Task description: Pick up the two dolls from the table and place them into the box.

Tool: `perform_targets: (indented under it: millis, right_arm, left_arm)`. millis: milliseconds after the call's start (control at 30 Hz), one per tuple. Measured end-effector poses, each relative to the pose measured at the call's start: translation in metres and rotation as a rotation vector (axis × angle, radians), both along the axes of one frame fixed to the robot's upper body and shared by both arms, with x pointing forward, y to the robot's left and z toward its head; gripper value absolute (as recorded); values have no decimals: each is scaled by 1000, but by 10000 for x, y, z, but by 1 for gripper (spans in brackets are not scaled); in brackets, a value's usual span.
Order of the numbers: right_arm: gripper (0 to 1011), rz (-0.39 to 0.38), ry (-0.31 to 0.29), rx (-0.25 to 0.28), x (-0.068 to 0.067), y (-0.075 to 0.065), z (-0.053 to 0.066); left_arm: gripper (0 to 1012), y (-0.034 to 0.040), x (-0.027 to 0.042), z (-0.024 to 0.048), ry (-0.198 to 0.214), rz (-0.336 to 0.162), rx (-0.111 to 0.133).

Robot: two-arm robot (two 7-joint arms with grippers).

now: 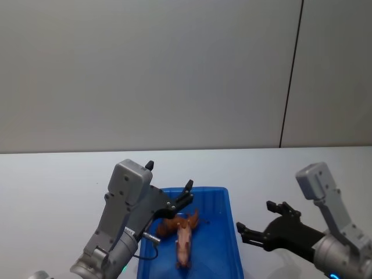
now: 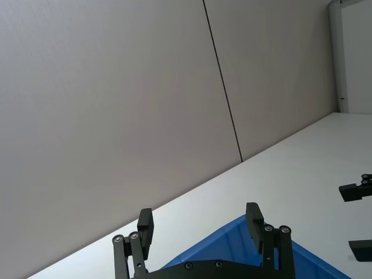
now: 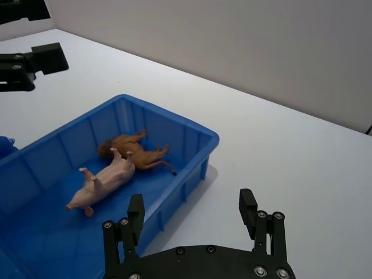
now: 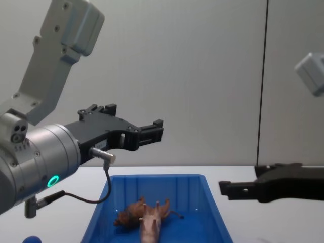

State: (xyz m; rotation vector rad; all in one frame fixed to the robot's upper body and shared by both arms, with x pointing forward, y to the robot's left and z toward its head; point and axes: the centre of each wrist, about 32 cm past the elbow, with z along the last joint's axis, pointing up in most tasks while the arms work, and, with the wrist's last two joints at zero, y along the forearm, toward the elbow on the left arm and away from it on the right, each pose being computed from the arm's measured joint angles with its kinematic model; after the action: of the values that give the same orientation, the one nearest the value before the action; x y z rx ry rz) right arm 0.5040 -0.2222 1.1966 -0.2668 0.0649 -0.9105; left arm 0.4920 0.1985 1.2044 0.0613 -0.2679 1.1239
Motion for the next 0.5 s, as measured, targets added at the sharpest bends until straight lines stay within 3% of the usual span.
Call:
perform_targets:
  millis: [300, 500]
  right_arm:
    - [1001, -19, -4, -9, -52, -102, -26]
    - [1001, -25, -4, -12, -72, -137, -38]
  left_arm:
    - [1001, 36, -39, -1, 7, 21, 10]
    - [1001, 106, -142, -1, 31, 69, 13]
